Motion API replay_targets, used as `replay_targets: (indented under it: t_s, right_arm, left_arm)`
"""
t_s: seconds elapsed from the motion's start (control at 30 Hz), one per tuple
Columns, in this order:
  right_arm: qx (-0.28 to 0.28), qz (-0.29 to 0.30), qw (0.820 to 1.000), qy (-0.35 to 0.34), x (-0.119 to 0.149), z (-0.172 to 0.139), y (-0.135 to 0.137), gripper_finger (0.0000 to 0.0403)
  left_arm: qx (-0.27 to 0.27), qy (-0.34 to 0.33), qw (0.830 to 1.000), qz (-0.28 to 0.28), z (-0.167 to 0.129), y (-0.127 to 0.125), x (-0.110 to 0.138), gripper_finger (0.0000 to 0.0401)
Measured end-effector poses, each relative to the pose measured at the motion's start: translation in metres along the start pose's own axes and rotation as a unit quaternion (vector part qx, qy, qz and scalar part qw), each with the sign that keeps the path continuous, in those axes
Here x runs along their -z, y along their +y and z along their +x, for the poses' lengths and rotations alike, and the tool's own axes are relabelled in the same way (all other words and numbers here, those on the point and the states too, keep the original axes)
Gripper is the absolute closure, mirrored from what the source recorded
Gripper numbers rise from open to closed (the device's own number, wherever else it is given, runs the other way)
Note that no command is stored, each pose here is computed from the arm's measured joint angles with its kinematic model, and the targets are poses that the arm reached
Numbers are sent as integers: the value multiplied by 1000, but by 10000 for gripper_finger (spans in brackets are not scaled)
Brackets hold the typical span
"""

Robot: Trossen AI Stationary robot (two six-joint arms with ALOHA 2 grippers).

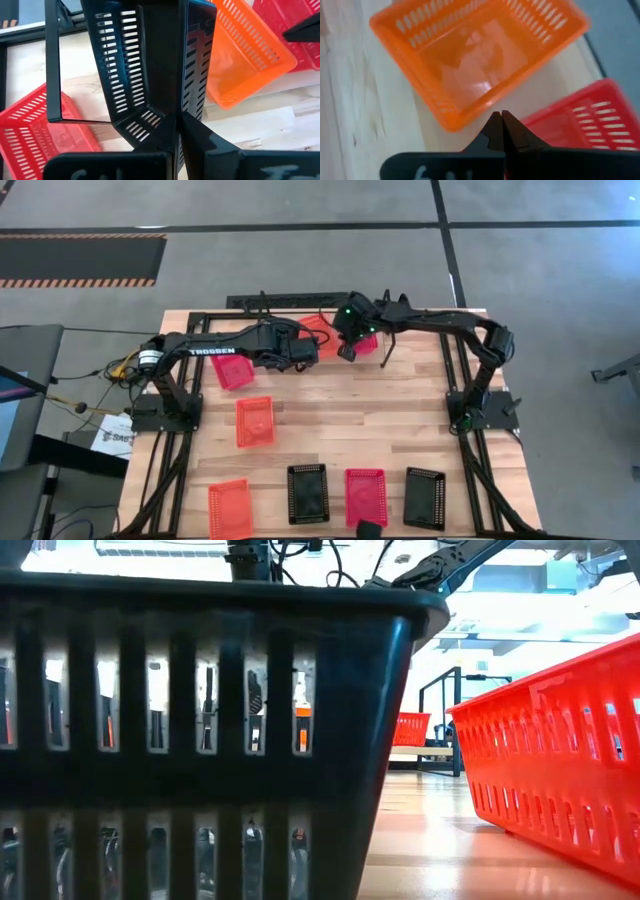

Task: Stack baskets on shelf by color
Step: Put the center black basket on the shelf

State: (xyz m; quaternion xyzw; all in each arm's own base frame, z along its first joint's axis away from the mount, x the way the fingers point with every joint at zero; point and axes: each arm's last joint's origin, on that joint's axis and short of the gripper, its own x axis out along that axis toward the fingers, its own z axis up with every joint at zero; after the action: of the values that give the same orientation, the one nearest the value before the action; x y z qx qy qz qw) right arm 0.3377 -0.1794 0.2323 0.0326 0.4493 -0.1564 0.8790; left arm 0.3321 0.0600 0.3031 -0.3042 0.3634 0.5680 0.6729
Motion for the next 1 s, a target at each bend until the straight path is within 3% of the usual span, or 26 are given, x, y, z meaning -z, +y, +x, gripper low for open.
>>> replay_targets:
  t_s: [0.2, 0.37, 0.67, 1.0]
  right_arm:
    - [11, -2, 999, -43, -13, -33, 0, 403]
    - [21, -9, 992, -123, -32, -92, 3, 403]
    - [39, -12, 974, -224, -28, -180, 7, 403]
    - [23, -18, 970, -239, -19, -209, 21, 403]
  left_arm:
    - [-4, 2, 1000, -7, 3, 2, -4, 401]
    - [-1, 42, 999, -35, 11, 7, -14, 401]
    - [18, 50, 997, -54, 26, 13, -38, 401]
    - [75, 79, 994, -23, 67, -11, -44, 401]
